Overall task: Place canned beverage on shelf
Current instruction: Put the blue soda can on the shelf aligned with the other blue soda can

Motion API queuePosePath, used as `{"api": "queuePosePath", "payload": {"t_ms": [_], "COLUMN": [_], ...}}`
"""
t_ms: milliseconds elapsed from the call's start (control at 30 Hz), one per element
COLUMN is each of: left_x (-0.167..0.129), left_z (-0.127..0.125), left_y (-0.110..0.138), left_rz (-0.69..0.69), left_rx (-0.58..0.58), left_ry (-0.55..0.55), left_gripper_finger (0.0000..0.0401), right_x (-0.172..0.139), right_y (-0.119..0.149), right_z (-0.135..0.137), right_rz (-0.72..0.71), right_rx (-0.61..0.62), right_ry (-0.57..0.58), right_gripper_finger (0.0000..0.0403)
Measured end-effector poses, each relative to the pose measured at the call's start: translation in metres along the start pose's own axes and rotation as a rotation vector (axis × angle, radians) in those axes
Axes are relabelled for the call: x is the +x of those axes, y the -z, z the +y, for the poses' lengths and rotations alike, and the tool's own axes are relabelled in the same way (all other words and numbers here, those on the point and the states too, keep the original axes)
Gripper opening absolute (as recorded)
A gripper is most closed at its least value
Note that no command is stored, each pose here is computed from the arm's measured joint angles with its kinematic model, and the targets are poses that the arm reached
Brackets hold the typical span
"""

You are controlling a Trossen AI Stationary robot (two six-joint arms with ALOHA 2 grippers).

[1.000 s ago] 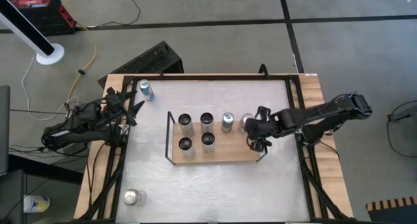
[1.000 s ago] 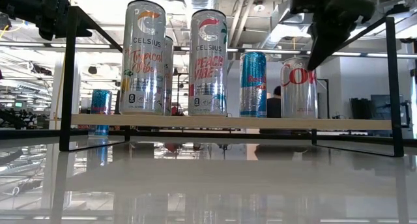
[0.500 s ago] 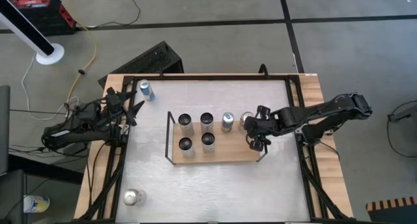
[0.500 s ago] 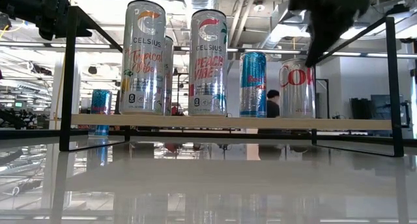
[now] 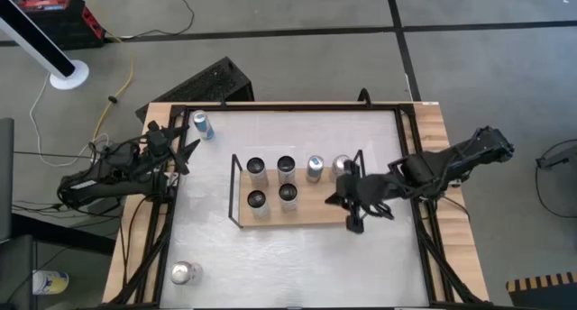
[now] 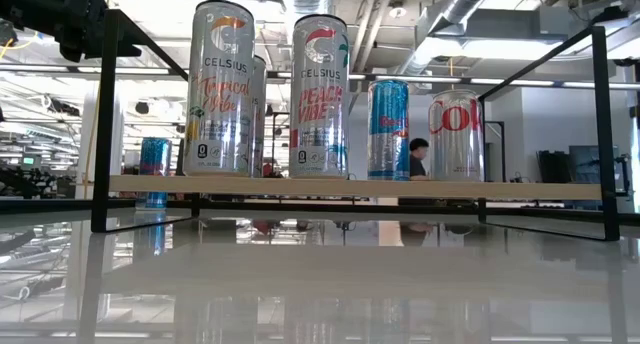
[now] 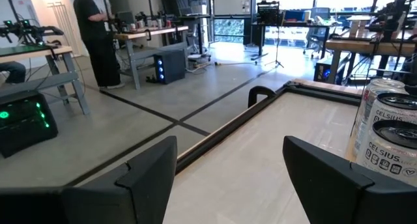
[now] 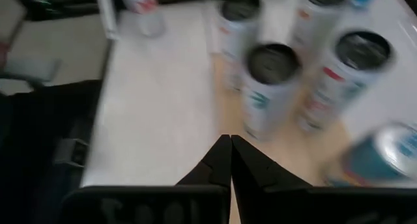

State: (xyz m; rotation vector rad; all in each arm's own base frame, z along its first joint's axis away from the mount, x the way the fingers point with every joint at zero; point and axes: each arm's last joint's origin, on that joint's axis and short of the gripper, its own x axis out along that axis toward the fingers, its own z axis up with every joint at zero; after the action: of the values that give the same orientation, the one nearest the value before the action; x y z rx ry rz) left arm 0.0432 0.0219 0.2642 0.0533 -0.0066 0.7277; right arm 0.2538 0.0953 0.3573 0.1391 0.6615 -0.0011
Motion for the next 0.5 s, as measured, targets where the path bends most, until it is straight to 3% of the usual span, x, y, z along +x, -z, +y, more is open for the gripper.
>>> {"api": "queuePosePath", "payload": {"t_ms": [133, 500], "left_x": [0.0, 0.0], "left_z": [0.0, 0.0], "left_y": [0.0, 0.0], "left_rz": [0.0, 0.0], "left_rx": [0.0, 0.0], "left_ry": [0.0, 0.0], "left_gripper_finger": [0.0265, 0.0265], "right_x": [-0.002, 0.017], "right_y": [0.002, 0.014], "right_z": [0.016, 0.035], "right_rz": [-0.033, -0.013], "right_rx": [-0.053, -0.172], "right_ry": [-0.05, 0.037], "right_gripper_finger": [0.0025, 0.0032]}}
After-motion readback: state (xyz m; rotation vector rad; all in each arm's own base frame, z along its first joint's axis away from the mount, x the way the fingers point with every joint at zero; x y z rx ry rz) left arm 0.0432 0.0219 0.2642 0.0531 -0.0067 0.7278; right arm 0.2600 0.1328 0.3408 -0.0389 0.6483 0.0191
